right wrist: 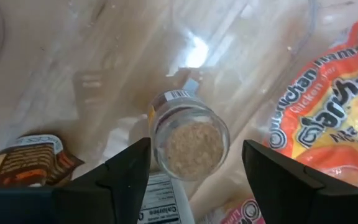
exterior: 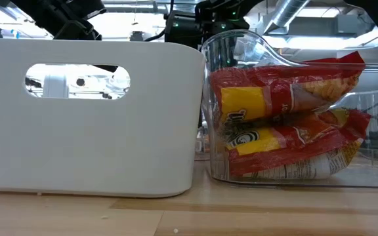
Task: Pick & Place Food Item
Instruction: Put the purple spoon into the white bin
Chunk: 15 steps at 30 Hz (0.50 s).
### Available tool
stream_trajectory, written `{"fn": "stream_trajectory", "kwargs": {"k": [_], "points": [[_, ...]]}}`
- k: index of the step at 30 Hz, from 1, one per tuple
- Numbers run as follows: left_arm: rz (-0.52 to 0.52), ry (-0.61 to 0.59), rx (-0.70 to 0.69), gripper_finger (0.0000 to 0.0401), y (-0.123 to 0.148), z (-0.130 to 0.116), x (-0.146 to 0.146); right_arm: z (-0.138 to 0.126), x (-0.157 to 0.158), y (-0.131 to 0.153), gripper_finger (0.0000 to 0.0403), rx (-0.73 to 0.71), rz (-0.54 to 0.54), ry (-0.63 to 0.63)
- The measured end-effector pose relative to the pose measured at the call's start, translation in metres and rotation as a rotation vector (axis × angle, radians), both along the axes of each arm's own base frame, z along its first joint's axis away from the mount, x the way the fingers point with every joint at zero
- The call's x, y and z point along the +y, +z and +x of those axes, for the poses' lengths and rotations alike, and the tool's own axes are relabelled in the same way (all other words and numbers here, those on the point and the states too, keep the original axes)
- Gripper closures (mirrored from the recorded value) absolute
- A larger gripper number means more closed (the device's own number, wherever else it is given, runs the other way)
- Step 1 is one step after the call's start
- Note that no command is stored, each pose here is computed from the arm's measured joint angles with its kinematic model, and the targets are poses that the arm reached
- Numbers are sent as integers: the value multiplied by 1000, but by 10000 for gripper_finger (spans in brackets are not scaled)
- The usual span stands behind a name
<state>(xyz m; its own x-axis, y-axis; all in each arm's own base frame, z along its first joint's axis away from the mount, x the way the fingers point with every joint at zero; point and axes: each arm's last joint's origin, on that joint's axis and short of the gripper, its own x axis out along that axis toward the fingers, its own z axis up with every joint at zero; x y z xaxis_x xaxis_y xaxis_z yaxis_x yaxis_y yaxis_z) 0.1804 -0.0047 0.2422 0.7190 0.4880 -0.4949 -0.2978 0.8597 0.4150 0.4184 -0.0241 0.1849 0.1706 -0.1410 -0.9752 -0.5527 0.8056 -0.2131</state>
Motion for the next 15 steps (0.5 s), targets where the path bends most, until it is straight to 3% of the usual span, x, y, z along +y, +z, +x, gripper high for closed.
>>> {"fn": "stream_trajectory", "kwargs": {"k": [15], "points": [[3,-2,2,110,0,0,0,4,-3,35,156,0,31,-64]]}}
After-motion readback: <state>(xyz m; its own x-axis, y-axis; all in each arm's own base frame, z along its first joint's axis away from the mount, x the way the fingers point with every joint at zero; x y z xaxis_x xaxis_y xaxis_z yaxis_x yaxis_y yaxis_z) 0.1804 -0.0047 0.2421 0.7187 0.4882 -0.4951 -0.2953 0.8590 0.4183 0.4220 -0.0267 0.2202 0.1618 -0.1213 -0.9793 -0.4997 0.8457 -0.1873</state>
